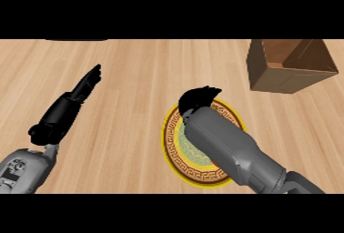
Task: Pick the pear from the plate and place it in the cardboard box
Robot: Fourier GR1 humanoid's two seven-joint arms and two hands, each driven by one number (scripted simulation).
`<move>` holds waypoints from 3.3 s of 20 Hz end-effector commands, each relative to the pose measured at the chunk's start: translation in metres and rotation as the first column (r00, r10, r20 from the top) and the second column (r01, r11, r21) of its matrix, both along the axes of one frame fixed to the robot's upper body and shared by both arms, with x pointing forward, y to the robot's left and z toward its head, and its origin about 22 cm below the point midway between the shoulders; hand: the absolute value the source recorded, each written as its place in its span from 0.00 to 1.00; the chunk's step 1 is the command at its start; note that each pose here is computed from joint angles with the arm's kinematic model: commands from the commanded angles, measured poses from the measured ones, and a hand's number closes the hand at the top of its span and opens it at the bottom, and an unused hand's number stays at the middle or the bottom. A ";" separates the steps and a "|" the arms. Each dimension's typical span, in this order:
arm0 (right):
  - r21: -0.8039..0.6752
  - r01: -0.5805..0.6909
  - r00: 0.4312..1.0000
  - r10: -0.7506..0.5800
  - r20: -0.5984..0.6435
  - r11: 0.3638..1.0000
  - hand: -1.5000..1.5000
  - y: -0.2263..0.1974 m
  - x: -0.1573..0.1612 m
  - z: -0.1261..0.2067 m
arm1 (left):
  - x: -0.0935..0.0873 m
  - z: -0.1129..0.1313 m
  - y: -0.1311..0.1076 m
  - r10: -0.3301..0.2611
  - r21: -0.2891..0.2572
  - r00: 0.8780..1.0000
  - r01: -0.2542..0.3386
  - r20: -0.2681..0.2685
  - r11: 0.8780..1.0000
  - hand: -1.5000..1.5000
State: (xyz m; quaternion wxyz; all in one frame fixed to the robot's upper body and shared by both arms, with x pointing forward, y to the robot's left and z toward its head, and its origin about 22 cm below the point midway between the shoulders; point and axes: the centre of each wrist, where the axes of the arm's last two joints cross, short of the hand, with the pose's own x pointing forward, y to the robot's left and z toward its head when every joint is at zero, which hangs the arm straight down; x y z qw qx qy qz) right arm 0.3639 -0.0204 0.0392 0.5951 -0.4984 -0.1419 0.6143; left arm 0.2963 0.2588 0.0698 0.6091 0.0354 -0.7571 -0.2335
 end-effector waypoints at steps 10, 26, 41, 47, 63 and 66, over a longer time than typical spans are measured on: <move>-0.101 -0.072 0.996 0.077 0.040 0.992 1.00 -0.008 -0.025 -0.025 | -0.011 -0.019 0.000 0.021 0.000 1.000 -0.021 -0.010 1.000 0.50; 0.424 -0.880 0.406 0.805 0.433 0.215 1.00 0.055 -0.103 0.044 | -0.003 -0.008 0.007 -0.001 -0.006 1.000 0.001 -0.010 1.000 0.50; 0.352 -0.935 0.341 0.398 0.851 0.048 1.00 -0.165 -0.066 0.143 | -0.013 -0.001 0.009 0.047 0.000 0.999 -0.047 0.013 0.999 0.50; 0.442 -0.880 0.472 0.218 0.854 0.171 1.00 -0.220 -0.029 0.162 | -0.005 -0.001 0.019 0.005 -0.007 1.000 -0.005 0.012 1.000 0.50; 0.523 -0.699 0.712 0.399 0.578 0.488 1.00 -0.302 0.060 0.173 | 0.003 0.007 0.009 -0.027 0.016 0.999 0.027 0.024 1.000 0.50; 0.522 -0.681 0.731 0.435 0.526 0.514 1.00 -0.305 0.073 0.159 | 0.006 0.002 -0.006 -0.045 -0.017 0.999 0.045 0.008 0.999 0.50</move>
